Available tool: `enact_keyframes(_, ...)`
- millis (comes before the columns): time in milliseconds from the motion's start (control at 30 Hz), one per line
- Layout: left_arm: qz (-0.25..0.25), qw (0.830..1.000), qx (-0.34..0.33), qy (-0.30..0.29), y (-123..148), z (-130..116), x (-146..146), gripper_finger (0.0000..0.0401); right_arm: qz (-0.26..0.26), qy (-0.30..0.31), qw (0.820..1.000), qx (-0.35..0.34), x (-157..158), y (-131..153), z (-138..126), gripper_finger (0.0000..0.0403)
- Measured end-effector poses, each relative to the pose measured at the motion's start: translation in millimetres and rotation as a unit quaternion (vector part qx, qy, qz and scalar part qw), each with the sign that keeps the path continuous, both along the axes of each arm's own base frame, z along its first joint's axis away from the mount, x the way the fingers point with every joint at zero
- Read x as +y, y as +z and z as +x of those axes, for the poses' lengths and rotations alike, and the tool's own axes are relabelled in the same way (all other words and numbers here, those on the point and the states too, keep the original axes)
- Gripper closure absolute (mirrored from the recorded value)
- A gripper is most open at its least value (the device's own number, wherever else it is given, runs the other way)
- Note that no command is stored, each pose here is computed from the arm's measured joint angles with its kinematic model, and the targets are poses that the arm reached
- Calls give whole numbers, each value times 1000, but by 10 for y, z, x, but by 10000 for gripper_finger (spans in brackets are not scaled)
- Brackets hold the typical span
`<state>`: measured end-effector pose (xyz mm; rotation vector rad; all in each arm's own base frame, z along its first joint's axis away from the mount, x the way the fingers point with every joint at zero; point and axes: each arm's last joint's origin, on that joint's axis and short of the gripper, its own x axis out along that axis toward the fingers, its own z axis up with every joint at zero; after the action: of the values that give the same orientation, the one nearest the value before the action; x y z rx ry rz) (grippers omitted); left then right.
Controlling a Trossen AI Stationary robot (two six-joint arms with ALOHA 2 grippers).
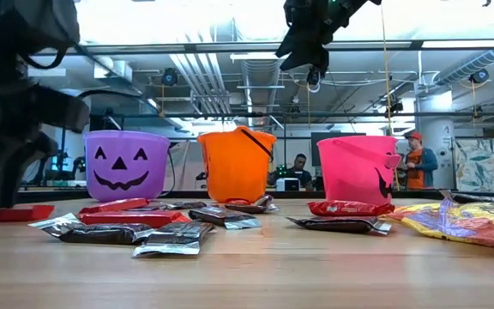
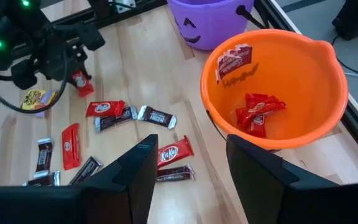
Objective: Sort candy by brand, put in halloween buckets
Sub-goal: Put the red candy into the orange bucket
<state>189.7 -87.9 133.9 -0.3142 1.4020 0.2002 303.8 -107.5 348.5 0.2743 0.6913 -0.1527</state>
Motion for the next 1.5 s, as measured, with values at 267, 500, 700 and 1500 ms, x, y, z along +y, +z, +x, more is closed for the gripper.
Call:
enact_keyframes(267, -11, 999, -52, -8, 216, 86, -32, 355, 1, 0, 1000, 1, 0, -5, 0, 220)
enact_keyframes(500, -24, 996, -85, 3, 379, 65, -20, 355, 3, 0, 1000, 5, 0, -30, 0, 220)
enact_keyframes(700, -42, 987, -154, 9, 705, 92, -22, 355, 45, 70, 997, -11, 95, -209, 47, 220)
enact_keyframes(1500, 168, 925, -291, 177, 1344, 813, 274, 359, 404, -20, 913, -52, 333, -693, 901, 220)
